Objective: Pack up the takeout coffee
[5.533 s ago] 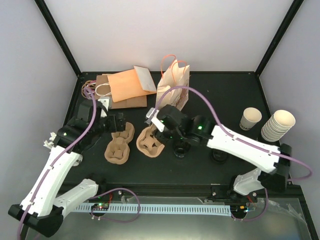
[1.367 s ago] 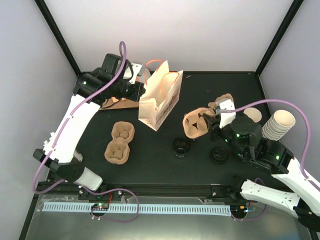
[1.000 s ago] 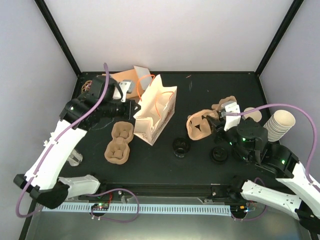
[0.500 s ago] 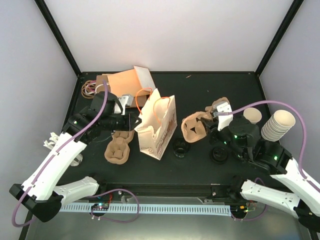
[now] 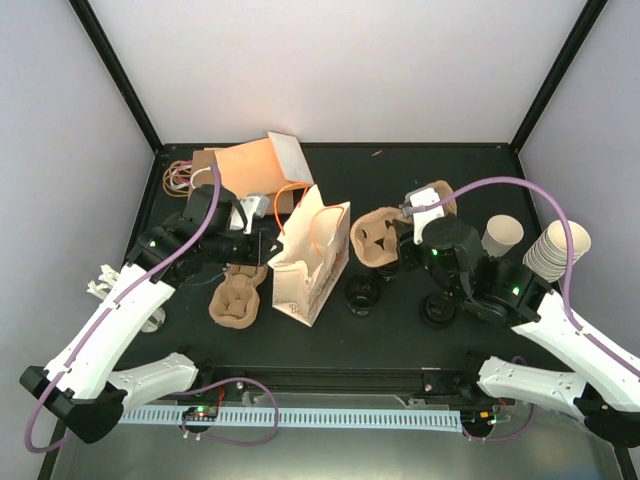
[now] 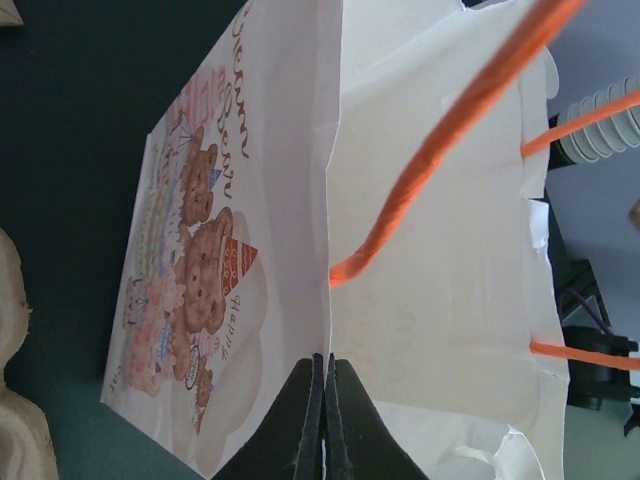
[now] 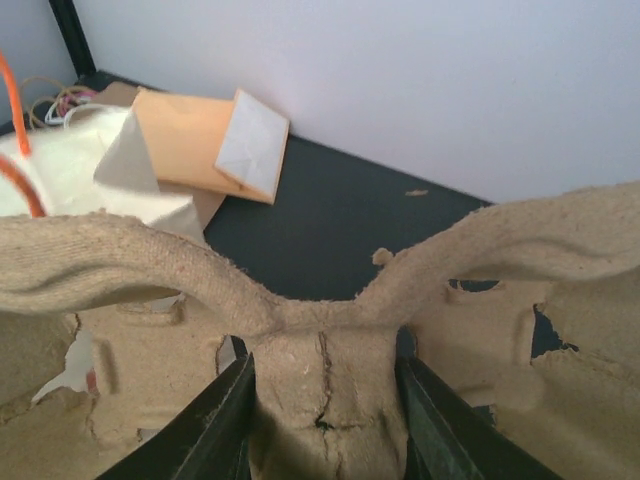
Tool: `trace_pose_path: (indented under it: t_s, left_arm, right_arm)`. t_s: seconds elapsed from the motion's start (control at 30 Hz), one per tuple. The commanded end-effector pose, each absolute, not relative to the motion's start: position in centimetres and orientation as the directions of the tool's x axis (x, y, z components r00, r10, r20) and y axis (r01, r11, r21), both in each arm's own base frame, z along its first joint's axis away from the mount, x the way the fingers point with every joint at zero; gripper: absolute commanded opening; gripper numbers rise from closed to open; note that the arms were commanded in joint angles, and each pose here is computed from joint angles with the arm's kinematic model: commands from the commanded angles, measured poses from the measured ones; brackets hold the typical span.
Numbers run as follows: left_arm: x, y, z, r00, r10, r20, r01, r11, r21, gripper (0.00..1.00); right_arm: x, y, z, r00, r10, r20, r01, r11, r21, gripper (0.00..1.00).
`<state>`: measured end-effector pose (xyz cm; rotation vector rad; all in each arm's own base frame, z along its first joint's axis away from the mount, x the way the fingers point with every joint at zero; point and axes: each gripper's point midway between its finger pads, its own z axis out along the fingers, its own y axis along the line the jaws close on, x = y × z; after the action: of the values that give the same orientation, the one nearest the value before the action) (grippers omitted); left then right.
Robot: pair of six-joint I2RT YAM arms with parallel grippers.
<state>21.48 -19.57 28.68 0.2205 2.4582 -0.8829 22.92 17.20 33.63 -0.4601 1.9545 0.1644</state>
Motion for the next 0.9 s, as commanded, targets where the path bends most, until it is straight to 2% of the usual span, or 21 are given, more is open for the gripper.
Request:
trace_pose_path:
  t_s: [0.0,0.4,0.53,0.87]
  left_arm:
    - [20.8,-20.1,28.1,-0.864,0.032,-0.502,0.348,0.759,-0.551,0.02]
    - [20.4,-20.3,27.4,-0.869,0.062,-0.491,0.365,0.75,-0.552,0.01]
    - [20.3,-20.4,27.2,-0.87,0.075,-0.488,0.373,0.747,-0.55,0.01]
    - [19.9,-20.6,26.6,-0.879,0.095,-0.466,0.378,0.736,-0.562,0.02]
  right_arm:
    - [24.6,17.2,38.3,-0.244,-0.181,-0.953,-0.317,0.943,-0.098,0.39]
    - [26.3,16.0,42.7,-0.084,-0.19,-0.978,-0.182,0.968,-0.173,0.39]
    - [26.4,16.9,43.7,-0.046,-0.191,-0.981,-0.214,0.961,-0.177,0.39]
    - [26.1,21.8,45.2,0.033,-0.175,-0.984,-0.415,0.893,-0.173,0.39]
